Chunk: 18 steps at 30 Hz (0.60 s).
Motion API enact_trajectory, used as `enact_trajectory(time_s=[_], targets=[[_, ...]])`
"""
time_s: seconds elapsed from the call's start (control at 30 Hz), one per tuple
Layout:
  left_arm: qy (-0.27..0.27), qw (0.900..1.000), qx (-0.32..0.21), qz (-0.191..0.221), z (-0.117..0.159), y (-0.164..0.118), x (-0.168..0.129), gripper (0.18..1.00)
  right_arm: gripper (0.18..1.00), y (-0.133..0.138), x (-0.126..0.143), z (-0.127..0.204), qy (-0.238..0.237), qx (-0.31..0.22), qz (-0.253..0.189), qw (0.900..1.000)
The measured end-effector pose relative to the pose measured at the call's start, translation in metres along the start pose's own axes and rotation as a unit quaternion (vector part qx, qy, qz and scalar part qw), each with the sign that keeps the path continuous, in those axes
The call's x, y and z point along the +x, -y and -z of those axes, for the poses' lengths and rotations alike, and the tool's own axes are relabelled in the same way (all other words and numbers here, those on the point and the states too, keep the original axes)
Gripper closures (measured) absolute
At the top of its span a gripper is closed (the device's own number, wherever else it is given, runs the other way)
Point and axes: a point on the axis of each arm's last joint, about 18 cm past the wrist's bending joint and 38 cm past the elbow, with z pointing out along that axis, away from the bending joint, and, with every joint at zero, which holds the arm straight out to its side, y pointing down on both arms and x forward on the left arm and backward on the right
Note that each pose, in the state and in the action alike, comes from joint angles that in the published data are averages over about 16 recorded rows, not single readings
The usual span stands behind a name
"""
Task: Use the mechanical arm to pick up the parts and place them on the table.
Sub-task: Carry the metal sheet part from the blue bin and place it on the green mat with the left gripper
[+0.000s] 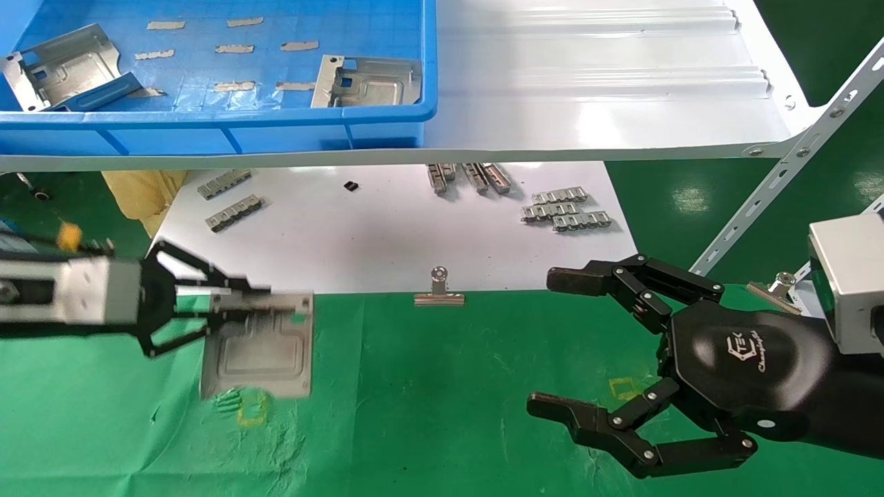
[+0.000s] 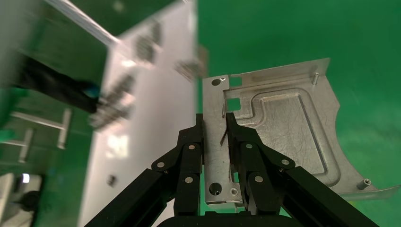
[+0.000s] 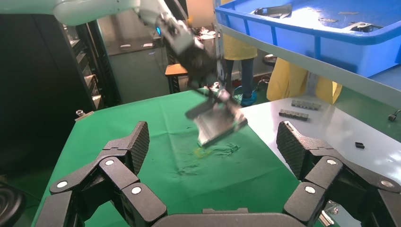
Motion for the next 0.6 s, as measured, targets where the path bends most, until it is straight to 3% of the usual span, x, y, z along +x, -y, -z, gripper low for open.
enact_trajectory(time_s=[0.2, 0.6], targets=[[-0.039, 0.9983, -0.037, -0.021, -0.013, -0.028, 0.022, 0.916, 0.178, 0.0, 0.0, 0.0, 0.0, 0.0, 0.0, 1.0], [-0.066, 0.9957, -0.064, -0.012, -0.025, -0.054, 0.044, 0.906, 0.178, 0.0, 0.0, 0.0, 0.0, 0.0, 0.0, 1.0]])
